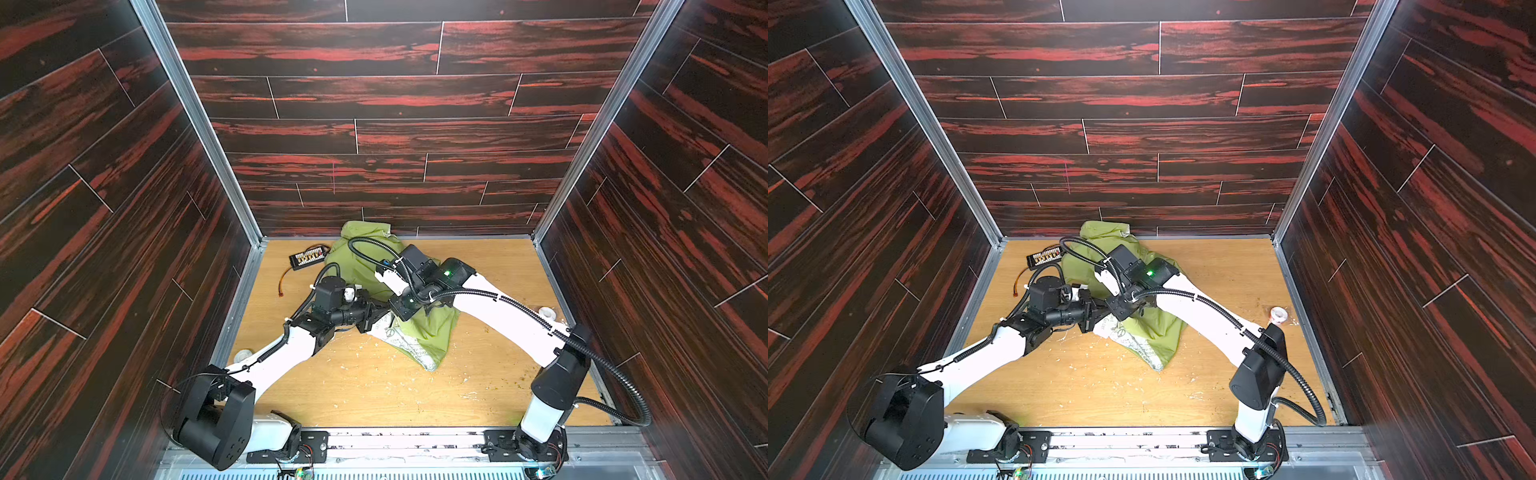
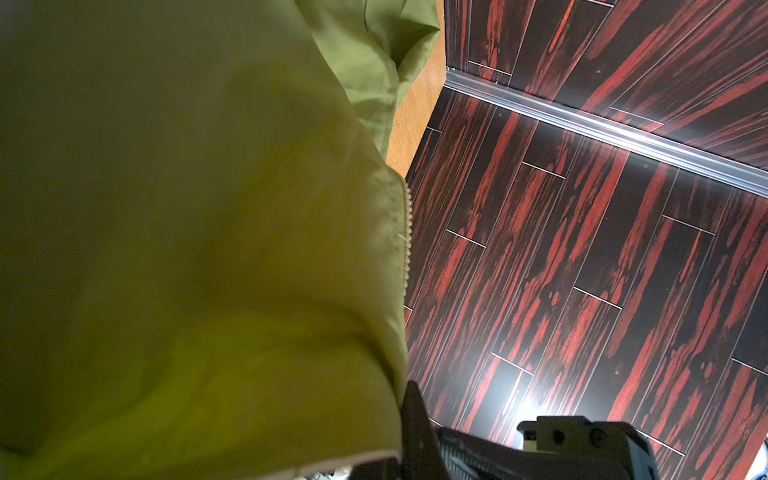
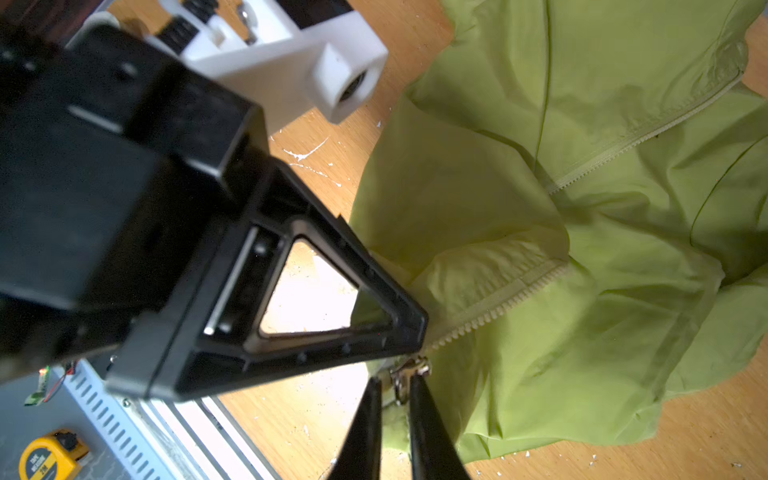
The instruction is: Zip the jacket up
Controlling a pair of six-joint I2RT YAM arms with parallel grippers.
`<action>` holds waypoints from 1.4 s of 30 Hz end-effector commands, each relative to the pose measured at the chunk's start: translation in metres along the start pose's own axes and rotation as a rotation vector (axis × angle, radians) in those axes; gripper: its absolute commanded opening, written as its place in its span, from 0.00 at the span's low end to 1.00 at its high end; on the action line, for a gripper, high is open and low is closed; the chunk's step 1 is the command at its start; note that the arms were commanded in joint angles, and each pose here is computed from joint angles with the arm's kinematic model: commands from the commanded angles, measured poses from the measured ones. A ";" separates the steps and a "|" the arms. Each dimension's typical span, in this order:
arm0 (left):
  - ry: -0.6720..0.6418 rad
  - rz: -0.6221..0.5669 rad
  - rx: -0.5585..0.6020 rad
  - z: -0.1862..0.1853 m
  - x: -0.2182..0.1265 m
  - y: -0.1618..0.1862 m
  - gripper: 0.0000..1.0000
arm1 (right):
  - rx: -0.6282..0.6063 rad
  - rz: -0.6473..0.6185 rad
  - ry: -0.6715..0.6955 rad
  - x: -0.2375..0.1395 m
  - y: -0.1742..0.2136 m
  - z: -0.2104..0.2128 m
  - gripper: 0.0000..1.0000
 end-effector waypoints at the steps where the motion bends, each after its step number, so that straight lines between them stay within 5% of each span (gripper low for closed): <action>1: 0.042 0.021 0.045 -0.017 -0.009 0.012 0.00 | -0.002 0.010 -0.008 0.006 -0.004 0.002 0.12; 9: 0.043 0.022 0.050 -0.017 -0.011 0.014 0.00 | 0.013 0.023 0.006 0.010 0.000 0.000 0.00; 29: 0.041 0.026 0.059 -0.015 -0.020 0.022 0.00 | 0.187 -0.034 0.225 0.021 0.004 -0.064 0.00; 38: 0.048 0.024 0.066 -0.018 -0.019 0.021 0.00 | 0.188 -0.072 0.136 0.015 0.001 -0.050 0.00; 42: 0.085 0.029 0.110 -0.026 -0.020 0.023 0.00 | 0.297 -0.076 0.009 0.010 0.009 -0.046 0.00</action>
Point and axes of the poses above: each gripper's point midway between its finger pads, its own x axis out along the fingers, its own z axis along the line the jaws close on, y = z × x, the point moved 2 cm from there along -x, back along the fingers, and after that the axes turned 12 degrees about -x, right-handed, at the moved point
